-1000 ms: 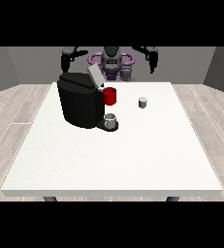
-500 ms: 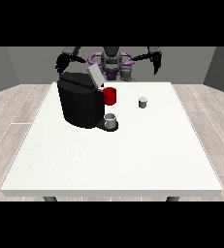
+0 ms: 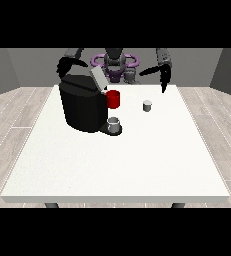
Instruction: Insert the coffee pod into the coffee machine and close the lid
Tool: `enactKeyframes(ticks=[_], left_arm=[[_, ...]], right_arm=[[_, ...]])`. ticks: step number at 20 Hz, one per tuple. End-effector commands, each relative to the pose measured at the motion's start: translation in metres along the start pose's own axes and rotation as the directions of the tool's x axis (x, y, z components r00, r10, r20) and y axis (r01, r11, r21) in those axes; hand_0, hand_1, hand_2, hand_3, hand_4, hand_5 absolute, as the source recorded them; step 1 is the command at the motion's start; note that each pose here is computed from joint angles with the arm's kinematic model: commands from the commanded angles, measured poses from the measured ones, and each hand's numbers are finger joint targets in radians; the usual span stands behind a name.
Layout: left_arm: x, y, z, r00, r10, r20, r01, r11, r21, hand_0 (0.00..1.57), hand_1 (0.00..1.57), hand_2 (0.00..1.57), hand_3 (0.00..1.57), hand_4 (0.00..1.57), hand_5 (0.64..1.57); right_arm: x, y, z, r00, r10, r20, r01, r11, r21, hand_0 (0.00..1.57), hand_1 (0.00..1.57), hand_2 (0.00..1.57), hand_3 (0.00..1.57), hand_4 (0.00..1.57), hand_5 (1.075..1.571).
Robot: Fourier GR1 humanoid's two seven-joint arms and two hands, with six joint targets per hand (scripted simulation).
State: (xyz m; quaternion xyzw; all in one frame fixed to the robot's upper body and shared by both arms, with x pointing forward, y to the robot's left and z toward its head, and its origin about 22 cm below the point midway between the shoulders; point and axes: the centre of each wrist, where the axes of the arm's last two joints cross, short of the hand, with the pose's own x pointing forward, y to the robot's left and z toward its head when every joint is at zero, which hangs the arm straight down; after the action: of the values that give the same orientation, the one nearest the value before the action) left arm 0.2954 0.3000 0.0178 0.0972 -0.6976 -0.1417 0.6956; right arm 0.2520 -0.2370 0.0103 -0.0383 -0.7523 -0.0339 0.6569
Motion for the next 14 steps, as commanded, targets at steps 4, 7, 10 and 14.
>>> enactKeyframes(ticks=[4, 7, 10, 14], left_arm=[[0.012, 0.004, -0.039, 0.997, -0.029, -0.073, 0.029, 1.000, 0.001, 0.00, 0.00, 0.00, 0.00, 0.00, 1.571], [-0.014, 0.018, -0.036, 0.993, -0.076, -0.089, 0.077, 0.997, 0.005, 0.00, 0.00, 0.00, 0.00, 0.00, 1.571], [-0.025, -0.002, -0.033, 0.987, -0.127, -0.102, 0.126, 0.992, -0.012, 0.00, 0.00, 0.00, 0.00, 0.00, 1.571], [-0.022, -0.009, -0.037, 0.967, -0.209, -0.145, 0.197, 0.976, -0.093, 0.00, 0.00, 0.00, 0.00, 0.00, 1.571]], right_arm=[[0.000, 0.022, -0.019, 0.999, -0.014, 0.042, 0.014, 1.000, 0.003, 0.00, 0.00, 0.00, 0.00, 0.26, 1.571], [0.021, 0.022, -0.030, 1.000, -0.022, 0.022, 0.022, 1.000, 0.010, 0.00, 0.00, 0.00, 0.00, 0.34, 1.571], [0.000, 0.005, -0.025, 1.000, 0.022, 0.013, -0.022, 1.000, -0.013, 0.00, 0.00, 0.00, 0.00, 0.40, 1.571], [-0.012, 0.006, -0.029, 0.997, 0.034, -0.067, -0.036, 0.999, -0.025, 0.00, 0.00, 0.00, 0.00, 0.37, 1.571]])
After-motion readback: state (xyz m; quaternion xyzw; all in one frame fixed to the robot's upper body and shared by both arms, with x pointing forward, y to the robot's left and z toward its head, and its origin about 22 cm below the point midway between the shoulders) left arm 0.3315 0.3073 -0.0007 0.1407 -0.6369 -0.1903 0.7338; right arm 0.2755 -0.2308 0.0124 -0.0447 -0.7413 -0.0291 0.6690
